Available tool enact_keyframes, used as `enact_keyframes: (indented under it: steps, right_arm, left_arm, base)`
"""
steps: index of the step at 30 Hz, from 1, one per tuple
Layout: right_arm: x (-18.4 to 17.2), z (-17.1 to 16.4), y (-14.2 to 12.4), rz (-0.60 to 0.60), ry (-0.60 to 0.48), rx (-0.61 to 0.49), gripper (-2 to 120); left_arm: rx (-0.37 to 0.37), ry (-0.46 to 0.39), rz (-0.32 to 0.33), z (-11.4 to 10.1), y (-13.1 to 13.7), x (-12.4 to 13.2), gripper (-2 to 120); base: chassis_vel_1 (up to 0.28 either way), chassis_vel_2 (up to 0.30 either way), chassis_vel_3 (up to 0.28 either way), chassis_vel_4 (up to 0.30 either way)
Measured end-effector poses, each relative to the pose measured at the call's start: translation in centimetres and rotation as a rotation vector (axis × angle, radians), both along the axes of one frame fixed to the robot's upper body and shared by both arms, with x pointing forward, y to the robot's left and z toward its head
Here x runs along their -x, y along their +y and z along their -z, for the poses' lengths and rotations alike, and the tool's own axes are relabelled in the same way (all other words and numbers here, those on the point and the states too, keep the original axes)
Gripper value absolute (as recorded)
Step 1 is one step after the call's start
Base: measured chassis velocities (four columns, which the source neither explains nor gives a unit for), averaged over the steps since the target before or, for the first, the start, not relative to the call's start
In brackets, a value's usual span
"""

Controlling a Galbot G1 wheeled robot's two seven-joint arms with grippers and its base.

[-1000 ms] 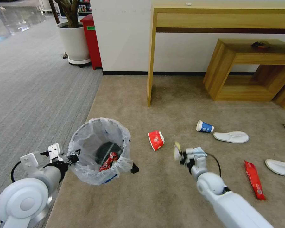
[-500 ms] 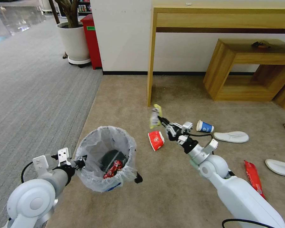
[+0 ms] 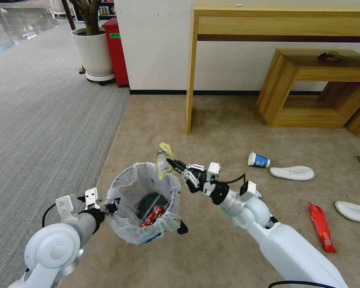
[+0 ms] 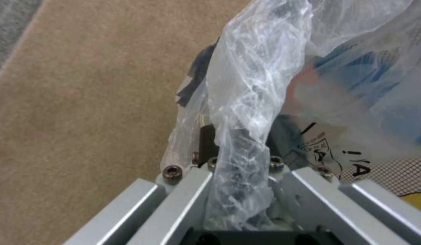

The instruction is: Pick up the trash bin and place the garbage on the floor into it.

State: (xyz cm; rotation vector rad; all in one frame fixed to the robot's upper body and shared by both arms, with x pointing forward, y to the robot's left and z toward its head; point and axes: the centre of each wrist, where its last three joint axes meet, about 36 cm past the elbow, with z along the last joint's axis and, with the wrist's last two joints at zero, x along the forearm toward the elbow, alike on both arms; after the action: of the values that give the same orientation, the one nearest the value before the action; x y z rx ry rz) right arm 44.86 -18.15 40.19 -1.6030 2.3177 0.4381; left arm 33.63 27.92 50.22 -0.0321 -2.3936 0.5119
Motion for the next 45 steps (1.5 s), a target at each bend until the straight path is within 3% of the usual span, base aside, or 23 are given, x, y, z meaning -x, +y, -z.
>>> enact_keyframes:
  steps: [16, 28, 29, 33, 38, 42, 45]
  right_arm:
    - [-0.4, 1.4, 0.2, -0.016, 0.003, 0.052, 0]
    - [-1.0, 1.0, 0.0, 0.010, -0.005, 0.057, 38]
    - [-1.0, 0.9, -0.1, 0.012, -0.005, 0.057, 46]
    - [-1.2, 0.7, -0.2, 0.019, -0.008, 0.056, 61]
    - [-1.3, 0.5, -0.4, 0.027, -0.009, 0.056, 75]
    - [-1.2, 0.0, -0.8, 0.041, -0.014, 0.051, 94]
    - [-1.1, -0.5, -1.2, 0.070, -0.010, 0.038, 99]
  left_arm:
    - [0.049, -0.023, 0.036, -1.1, -1.0, 0.2, 0]
    - [0.047, -0.020, 0.052, -1.4, -1.1, 0.9, 0]
    - [0.045, -0.019, 0.052, -1.4, -1.1, 0.9, 0]
    - [0.040, -0.017, 0.047, -1.4, -1.0, 0.9, 0]
    - [0.039, -0.016, 0.046, -1.5, -1.0, 1.1, 0]
    - [0.025, -0.011, 0.023, -1.6, -0.7, 1.0, 0]
    - [0.009, -0.009, -0.010, -1.7, -0.3, 0.7, 0]
  base:
    - [0.000, 0.000, 0.000, 0.000]
    - [0.000, 0.000, 0.000, 0.000]
    - [0.000, 0.000, 0.000, 0.000]
    - [0.000, 0.000, 0.000, 0.000]
    - [0.000, 0.000, 0.000, 0.000]
    - [0.000, 0.000, 0.000, 0.000]
    - [0.000, 0.000, 0.000, 0.000]
